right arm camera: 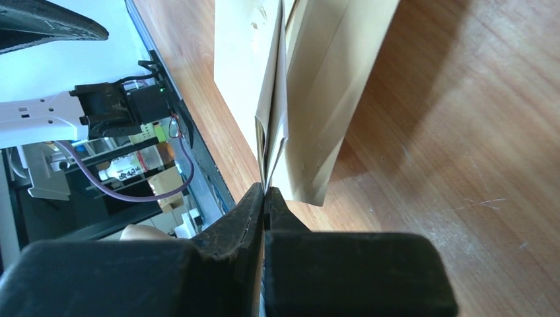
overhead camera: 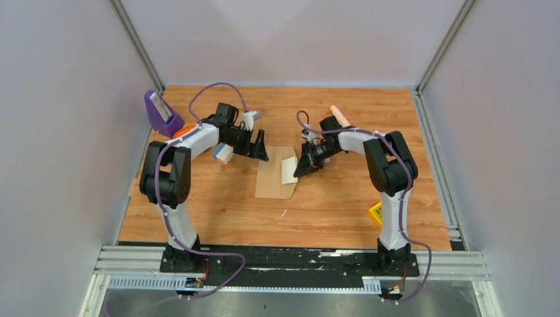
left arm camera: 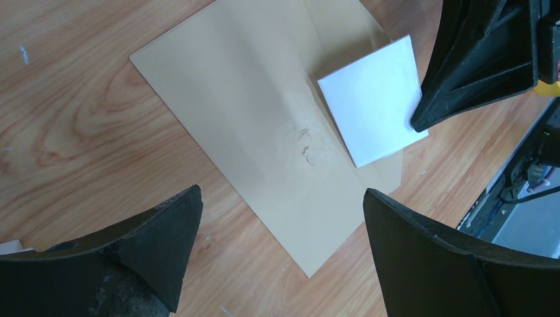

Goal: Place the letter into the envelope and seal it
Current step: Place the letter in the envelope.

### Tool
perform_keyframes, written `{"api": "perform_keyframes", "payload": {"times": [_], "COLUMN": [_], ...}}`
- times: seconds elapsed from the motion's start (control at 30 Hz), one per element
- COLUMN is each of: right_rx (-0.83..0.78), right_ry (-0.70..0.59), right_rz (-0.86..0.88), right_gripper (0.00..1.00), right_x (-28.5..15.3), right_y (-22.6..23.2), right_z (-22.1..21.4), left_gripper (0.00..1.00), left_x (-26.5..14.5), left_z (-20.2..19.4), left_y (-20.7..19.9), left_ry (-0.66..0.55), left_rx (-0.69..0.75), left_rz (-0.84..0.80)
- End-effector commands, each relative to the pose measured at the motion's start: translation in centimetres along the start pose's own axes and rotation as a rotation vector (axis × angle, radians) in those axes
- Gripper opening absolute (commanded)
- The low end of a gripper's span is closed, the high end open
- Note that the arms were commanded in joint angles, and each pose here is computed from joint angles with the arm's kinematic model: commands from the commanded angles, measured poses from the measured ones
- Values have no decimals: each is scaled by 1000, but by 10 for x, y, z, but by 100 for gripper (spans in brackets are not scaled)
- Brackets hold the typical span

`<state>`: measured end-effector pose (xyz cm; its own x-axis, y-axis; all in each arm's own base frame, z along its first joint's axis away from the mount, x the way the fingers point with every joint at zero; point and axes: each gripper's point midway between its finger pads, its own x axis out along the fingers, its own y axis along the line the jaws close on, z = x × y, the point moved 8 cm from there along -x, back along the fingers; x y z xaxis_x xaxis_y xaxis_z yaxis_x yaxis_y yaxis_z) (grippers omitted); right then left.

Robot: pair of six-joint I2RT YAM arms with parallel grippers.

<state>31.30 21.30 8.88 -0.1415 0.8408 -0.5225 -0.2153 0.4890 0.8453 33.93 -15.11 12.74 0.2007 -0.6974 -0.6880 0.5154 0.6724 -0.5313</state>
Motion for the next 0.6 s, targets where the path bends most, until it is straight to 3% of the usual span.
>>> {"api": "perform_keyframes", "payload": {"times": [0.0,0.57], "right_rx": [29,156], "right_ry": [15,3], "right_rz": [28,2], "right_gripper": [0,0], "right_x": [1,-1], "right_y": [4,-5], "right_z": [5,10], "left_gripper": [100,100], "left_x": [4,24], "left_z": [-2,-7], "left_y": [4,14], "left_ry": [-2,10], "left_rx": [-4,-69], "left_rz": [3,2]}}
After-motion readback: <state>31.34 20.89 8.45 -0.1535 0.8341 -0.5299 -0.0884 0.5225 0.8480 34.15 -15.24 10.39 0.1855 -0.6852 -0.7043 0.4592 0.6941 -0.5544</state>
